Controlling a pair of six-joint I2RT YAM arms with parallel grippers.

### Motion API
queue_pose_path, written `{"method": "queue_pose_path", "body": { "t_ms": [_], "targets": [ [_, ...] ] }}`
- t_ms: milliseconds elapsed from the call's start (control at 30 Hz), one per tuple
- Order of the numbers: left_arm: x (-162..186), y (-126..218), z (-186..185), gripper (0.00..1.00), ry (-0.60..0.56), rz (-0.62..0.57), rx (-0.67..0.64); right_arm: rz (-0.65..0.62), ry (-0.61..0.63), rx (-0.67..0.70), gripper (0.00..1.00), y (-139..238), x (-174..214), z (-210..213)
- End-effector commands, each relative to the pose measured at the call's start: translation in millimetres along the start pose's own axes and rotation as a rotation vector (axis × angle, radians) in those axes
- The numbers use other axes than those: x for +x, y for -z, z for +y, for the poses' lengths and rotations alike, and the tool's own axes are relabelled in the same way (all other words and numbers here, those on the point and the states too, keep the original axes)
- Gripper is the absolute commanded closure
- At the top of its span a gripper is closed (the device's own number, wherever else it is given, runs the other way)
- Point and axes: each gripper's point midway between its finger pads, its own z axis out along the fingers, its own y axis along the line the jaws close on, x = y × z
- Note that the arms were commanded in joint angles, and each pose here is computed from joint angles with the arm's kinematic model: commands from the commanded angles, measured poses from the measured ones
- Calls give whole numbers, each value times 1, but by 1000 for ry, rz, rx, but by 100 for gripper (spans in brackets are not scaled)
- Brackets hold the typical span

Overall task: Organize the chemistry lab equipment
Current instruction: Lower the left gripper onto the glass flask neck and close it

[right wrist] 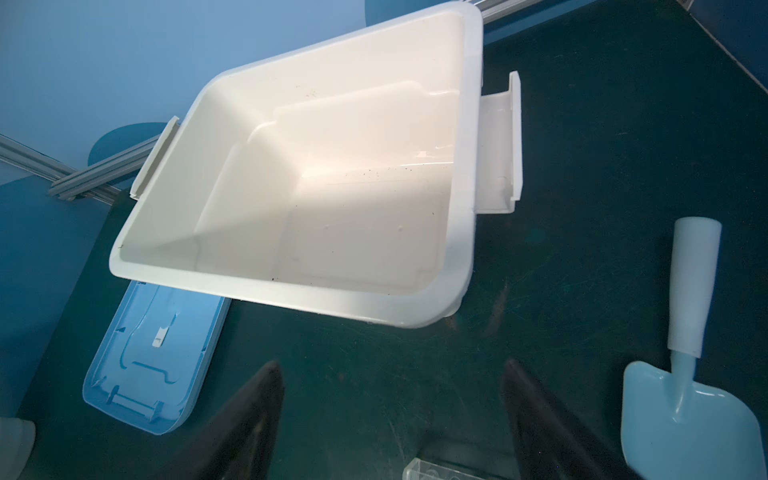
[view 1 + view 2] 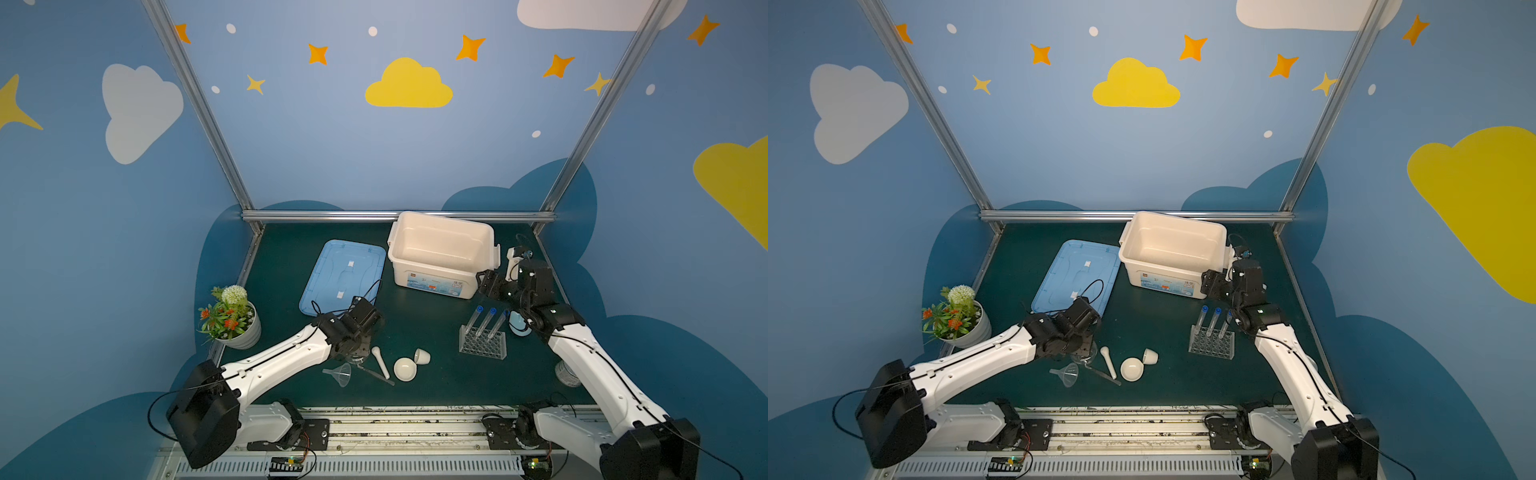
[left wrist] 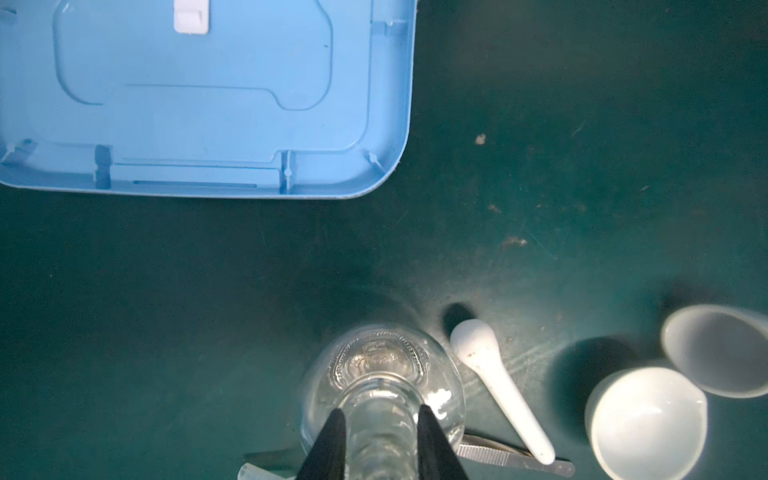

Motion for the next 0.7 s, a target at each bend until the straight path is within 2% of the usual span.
{"method": "queue_pose_path", "body": {
  "t_ms": [0, 133, 200, 433, 667],
  "targets": [
    [-4, 2, -2, 72, -2, 8, 7, -2, -14, -4, 17, -3, 0, -2],
    [-5, 1, -3, 75, -2, 15, 12, -1, -21, -7, 17, -3, -2, -4],
    [-4, 2, -1, 68, -2, 22, 4, 0, -26, -6, 17, -2, -2, -5],
    [-2, 2, 1, 62, 5, 34, -2, 7, -40, -10, 17, -3, 1, -8],
    [3, 2, 3, 64, -10, 59, -12, 9, -54, -15, 17, -4, 1, -10]
  ]
}}
